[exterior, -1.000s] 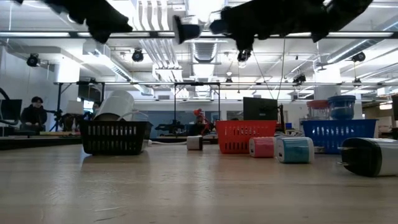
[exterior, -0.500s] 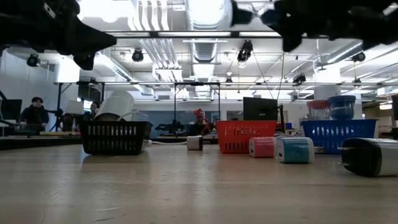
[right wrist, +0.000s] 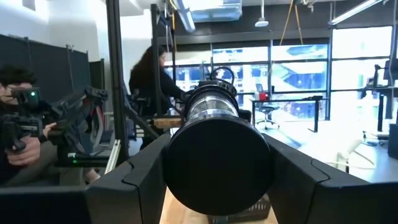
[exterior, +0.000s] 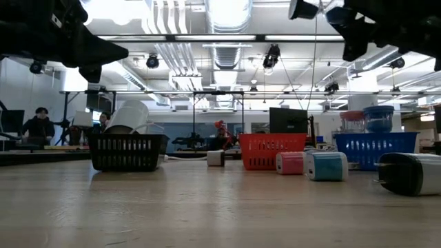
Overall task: Pick & Place Office items
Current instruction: Put the blue hourglass into the blue bin
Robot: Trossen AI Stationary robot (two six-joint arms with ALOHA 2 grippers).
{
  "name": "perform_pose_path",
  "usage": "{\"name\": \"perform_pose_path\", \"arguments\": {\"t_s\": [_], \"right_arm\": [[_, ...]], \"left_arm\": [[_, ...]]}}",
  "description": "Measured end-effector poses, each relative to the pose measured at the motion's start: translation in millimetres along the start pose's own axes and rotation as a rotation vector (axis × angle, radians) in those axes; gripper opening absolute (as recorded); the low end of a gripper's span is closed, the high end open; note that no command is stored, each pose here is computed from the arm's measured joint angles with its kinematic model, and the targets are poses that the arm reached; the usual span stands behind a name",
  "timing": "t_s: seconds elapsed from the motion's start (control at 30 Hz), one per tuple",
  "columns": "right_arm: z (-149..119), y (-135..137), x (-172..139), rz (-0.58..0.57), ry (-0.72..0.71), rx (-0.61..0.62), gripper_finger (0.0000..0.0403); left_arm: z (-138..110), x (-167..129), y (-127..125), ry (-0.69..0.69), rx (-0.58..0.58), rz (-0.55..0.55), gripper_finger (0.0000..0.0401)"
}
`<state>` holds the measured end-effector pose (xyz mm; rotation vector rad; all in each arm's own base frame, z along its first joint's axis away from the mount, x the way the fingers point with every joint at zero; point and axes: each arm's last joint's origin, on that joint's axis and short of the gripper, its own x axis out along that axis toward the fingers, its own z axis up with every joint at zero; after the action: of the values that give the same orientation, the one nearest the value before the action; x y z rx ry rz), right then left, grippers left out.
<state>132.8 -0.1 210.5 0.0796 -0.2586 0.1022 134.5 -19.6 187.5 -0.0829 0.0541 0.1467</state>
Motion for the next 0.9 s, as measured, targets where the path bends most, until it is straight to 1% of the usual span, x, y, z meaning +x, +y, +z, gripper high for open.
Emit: {"name": "perform_pose_path", "arguments": {"t_s": [0.2, 0.63, 0.73, 0.83, 0.9], "right_arm": [[-13.4, -0.1, -13.3, -0.009, -0.004, -0.001, 0.0206], [-14.7, 0.3, -15.5, -0.005, 0.01, -0.007, 0.0206], [-14.2, -0.8, -15.1, -0.043, 0.009, -0.002, 0.0206], [-3.0, -1.7, -8.1, -0.093, 0.065, 0.001, 0.0208], [15.3, -1.0, -0.6, -0.106, 0.149, -0.01, 0.0208]], "left_arm": [[-0.3, 0.0, 0.0, 0.001, 0.0, 0.0, 0.001], [-2.3, -0.2, 0.4, 0.006, 0.018, 0.001, 0.0011], [-2.5, -0.2, 0.4, 0.008, 0.019, 0.001, 0.0011], [-2.5, -0.2, 0.4, 0.008, 0.019, 0.002, 0.0012], [-2.6, -0.2, 0.5, 0.009, 0.019, 0.002, 0.0012]]}}
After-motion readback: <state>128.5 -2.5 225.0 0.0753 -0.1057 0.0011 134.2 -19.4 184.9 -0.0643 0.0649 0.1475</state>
